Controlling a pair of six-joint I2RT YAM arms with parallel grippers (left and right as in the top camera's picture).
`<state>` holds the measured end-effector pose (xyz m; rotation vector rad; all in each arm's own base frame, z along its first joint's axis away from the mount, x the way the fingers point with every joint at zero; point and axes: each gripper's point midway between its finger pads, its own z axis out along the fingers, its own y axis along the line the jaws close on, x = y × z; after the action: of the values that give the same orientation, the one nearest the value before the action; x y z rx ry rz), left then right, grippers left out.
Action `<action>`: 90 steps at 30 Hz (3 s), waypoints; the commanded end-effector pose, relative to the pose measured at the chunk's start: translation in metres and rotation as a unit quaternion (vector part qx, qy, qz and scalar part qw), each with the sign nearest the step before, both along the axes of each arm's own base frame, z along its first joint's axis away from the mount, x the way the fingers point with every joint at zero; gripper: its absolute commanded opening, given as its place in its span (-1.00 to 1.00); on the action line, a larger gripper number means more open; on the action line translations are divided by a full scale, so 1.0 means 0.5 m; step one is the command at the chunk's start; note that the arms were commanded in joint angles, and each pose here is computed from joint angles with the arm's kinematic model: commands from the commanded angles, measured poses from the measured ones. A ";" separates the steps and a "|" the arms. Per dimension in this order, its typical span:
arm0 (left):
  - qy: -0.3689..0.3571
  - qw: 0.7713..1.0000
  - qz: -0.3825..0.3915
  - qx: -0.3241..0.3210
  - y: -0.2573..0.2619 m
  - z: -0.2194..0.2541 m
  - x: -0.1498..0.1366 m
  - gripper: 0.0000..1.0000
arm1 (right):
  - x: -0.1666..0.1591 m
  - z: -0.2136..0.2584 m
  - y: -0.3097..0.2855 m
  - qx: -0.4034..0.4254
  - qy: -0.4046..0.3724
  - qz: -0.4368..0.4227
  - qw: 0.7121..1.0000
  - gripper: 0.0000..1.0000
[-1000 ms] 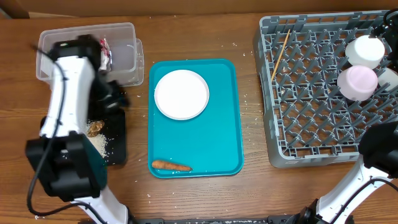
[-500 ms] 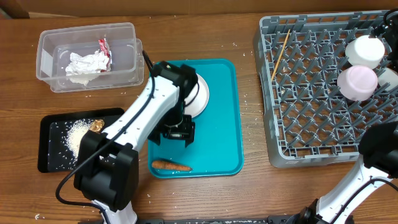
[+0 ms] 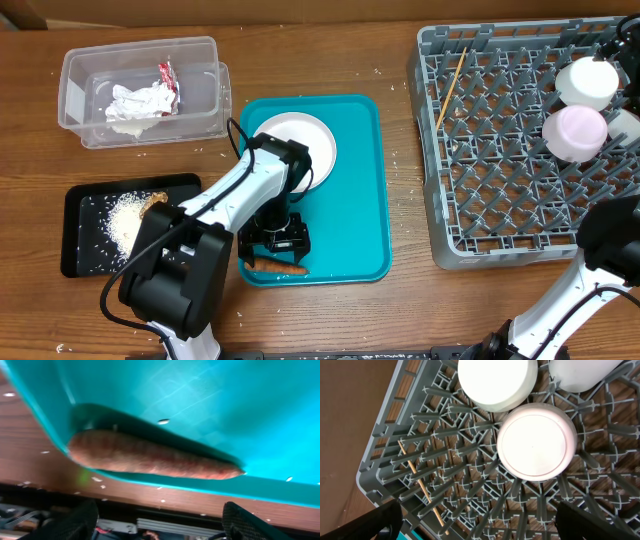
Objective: Sort waste into correct bins and load items into the dishwasher
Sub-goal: 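Move the left gripper to the carrot and grasp it, then carry the carrot to the black tray and release it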
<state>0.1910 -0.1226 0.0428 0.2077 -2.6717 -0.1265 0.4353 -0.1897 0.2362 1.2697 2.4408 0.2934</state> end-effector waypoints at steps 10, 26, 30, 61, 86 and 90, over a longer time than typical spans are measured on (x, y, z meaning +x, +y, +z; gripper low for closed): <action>0.001 0.999 0.035 -0.004 0.000 -0.043 -0.018 0.67 | -0.001 0.022 -0.001 -0.005 -0.014 -0.001 1.000 1.00; -0.117 0.992 -0.020 -0.035 0.002 -0.103 0.085 0.71 | -0.001 0.022 -0.001 -0.005 -0.014 -0.001 1.000 1.00; -0.154 0.986 -0.024 -0.051 -0.013 -0.110 0.120 0.68 | -0.001 0.022 -0.001 -0.005 -0.014 -0.001 1.000 1.00; -0.207 0.976 -0.042 -0.047 -0.024 -0.032 0.210 -0.74 | -0.001 0.022 -0.001 -0.005 -0.014 -0.001 1.000 1.00; -0.171 0.922 0.313 0.151 0.443 0.161 0.226 -0.64 | 0.000 0.022 -0.001 -0.005 -0.015 -0.001 1.000 1.00; -0.160 0.918 0.329 0.156 0.464 0.134 0.209 -0.62 | -0.001 0.022 -0.001 -0.005 -0.014 -0.001 1.000 1.00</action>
<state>0.3045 0.1013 0.1223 1.2579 -2.7659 -0.2926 0.4355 -0.1897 0.2360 1.2697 2.4408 0.2934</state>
